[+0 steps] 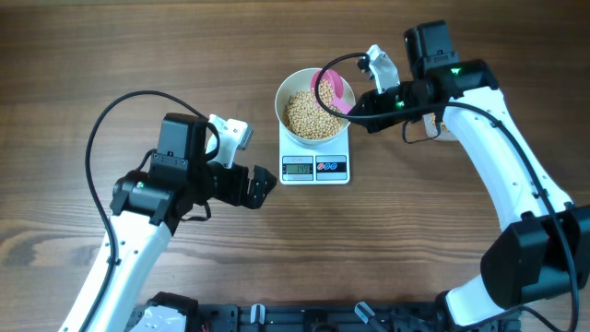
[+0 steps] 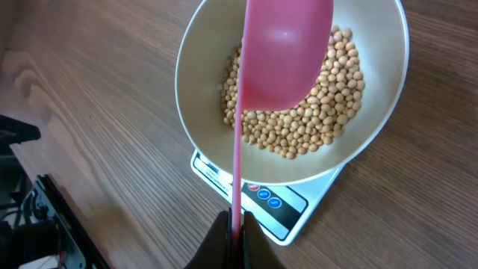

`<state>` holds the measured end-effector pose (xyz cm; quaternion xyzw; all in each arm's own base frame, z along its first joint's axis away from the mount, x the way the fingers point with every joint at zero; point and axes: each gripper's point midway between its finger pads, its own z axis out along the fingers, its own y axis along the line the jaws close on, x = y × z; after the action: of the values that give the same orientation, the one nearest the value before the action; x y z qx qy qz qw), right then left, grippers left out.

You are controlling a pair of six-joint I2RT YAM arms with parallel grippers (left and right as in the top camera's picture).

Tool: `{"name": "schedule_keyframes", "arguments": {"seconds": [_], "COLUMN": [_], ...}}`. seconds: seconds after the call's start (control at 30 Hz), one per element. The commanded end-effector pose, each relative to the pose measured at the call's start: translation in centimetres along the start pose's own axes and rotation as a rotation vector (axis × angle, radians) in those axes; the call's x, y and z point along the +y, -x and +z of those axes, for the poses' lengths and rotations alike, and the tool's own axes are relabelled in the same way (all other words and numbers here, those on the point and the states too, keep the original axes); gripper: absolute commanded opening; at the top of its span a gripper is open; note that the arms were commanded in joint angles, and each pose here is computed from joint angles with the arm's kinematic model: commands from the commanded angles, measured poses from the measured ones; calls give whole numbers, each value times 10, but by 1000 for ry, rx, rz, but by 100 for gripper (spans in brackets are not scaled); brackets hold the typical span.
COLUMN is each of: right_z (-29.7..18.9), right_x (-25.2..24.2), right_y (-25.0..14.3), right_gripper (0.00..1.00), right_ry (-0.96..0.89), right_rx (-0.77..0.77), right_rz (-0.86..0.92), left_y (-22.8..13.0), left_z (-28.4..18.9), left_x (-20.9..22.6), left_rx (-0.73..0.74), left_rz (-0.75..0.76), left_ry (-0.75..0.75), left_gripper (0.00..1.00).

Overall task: Scoop item into bowl and weigh 150g on scale
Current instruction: 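Tip the pink scoop to pour a few soybeans into the bowl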

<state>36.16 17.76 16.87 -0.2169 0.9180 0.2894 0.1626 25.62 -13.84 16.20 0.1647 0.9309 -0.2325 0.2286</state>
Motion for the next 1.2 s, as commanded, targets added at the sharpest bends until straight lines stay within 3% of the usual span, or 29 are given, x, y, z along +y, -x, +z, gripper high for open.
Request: {"name": "schedule_keyframes", "arguments": {"seconds": [0.0, 0.63, 1.17], "right_z": [-7, 0, -2], "right_x": [7, 14, 14], "right_y": [1, 1, 1], "right_gripper": [4, 4, 4], "right_ry": [-10, -86, -93], "right_rx": [-13, 16, 11], "right_rz": [-45, -152, -112], "left_y": [0, 0, 0], "left_z": [1, 1, 1], "left_x": [2, 2, 2], "left_rx": [1, 1, 1], "left_rz": [16, 17, 17], "left_ry": [5, 5, 5], "left_gripper": [100, 100, 100]}}
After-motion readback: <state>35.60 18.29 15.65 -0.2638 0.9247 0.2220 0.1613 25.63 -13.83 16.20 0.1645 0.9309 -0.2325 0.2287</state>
